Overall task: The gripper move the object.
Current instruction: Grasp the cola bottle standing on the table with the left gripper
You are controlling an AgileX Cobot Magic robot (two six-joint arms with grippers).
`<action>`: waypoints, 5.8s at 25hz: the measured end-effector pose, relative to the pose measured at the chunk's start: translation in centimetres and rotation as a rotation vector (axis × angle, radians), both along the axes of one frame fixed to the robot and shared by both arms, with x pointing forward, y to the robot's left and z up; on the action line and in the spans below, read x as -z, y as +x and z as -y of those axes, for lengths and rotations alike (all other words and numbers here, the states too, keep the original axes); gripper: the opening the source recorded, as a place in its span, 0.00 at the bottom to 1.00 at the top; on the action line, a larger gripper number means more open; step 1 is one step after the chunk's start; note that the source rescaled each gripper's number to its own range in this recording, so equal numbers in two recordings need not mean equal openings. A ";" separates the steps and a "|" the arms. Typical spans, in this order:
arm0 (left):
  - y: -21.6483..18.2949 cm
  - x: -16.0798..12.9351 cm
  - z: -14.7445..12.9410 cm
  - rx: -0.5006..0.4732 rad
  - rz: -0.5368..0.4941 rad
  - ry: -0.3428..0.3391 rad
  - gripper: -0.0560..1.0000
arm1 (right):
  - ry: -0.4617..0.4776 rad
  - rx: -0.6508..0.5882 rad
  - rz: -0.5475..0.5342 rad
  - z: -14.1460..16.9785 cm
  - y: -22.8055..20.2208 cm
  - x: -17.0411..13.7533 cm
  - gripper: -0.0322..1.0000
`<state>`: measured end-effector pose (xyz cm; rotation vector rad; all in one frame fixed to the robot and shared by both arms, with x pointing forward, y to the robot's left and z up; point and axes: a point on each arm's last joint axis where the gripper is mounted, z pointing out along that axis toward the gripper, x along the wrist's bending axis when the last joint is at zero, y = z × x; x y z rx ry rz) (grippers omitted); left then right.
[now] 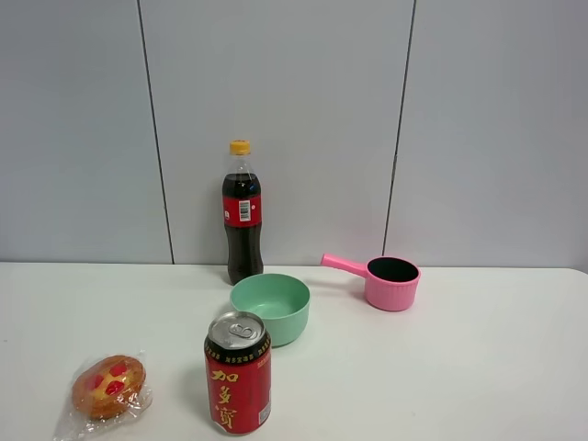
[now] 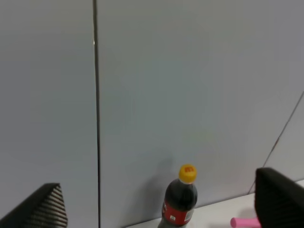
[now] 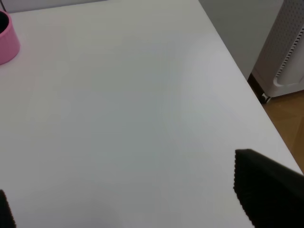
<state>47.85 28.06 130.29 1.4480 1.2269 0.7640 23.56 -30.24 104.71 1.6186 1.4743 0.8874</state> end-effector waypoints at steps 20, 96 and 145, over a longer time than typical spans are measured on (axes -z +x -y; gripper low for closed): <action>13.0 14.4 10.4 0.546 -0.233 0.424 0.58 | 0.000 0.000 0.000 0.0 0.0 0.0 1.00; 20.8 36.9 18.2 0.140 -0.011 -0.001 1.00 | 0.000 0.000 0.000 0.0 0.0 0.0 1.00; 23.1 40.7 17.2 0.013 0.194 0.025 1.00 | 0.000 0.000 0.000 0.0 0.0 0.0 1.00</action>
